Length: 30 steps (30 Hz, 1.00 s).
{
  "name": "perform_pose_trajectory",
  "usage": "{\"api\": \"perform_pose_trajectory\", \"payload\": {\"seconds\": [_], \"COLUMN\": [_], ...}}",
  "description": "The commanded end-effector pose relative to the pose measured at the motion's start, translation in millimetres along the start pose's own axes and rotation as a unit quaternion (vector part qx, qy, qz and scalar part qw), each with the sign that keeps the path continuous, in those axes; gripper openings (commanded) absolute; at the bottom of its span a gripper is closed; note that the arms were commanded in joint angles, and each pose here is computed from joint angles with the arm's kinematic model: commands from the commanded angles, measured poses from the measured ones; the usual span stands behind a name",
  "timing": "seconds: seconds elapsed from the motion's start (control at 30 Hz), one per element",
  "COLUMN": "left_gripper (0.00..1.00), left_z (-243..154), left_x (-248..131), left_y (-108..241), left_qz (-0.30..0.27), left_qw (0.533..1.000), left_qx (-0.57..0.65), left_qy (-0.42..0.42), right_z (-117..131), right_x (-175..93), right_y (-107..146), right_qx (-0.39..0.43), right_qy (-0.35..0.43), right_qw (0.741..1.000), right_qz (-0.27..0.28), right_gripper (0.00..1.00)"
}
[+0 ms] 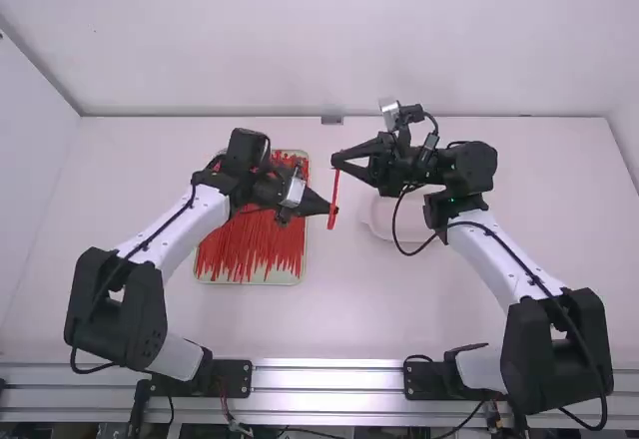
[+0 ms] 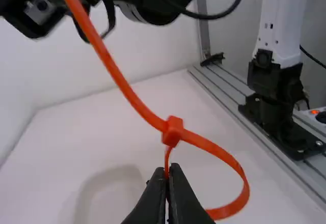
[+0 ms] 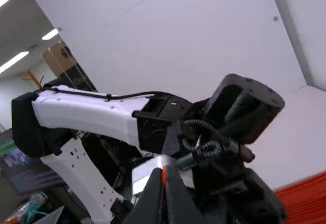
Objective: Fasten the cable tie
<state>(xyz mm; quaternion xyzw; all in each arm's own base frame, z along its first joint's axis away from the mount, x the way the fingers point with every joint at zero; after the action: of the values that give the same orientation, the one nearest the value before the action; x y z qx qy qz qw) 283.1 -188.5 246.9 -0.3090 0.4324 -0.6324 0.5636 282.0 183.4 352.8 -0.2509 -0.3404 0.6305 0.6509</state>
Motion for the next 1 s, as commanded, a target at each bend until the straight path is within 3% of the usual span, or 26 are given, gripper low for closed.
{"api": "perform_pose_trajectory", "payload": {"seconds": [0.0, 0.43, 0.97], "left_gripper": [0.02, 0.02, 0.02], "left_z": [-9, -32, -26], "left_x": [7, 16, 18], "left_y": [21, 49, 48], "left_qz": [0.059, 0.072, 0.036], "left_qw": [0.998, 0.997, 0.999], "left_qx": [0.021, 0.007, 0.012], "left_qy": [0.007, 0.002, -0.024], "right_z": [14, 14, 14], "right_x": [0, 2, 0], "right_y": [-18, -19, -20], "right_qx": [-0.041, -0.039, -0.038], "right_qy": [0.004, 0.004, 0.007], "right_qw": [0.998, 0.998, 0.998], "right_qz": [-0.040, -0.047, -0.049], "right_gripper": [0.00, 0.00, 0.00]}}
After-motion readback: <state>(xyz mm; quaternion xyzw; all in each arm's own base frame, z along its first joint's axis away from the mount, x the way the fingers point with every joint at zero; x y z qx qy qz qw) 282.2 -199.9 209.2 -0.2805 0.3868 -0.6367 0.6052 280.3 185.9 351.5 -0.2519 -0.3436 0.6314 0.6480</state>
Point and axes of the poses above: each hand's point on the last joint's axis, 136 mm out from that joint toward the fingers, its own x axis out along the fingers, its own z axis along the line the jaws close on, y = z × x, the point moved 6 cm from there along -x, back along the fingers, and after that the axes turned 12 degrees about x, right-handed, at the moved point
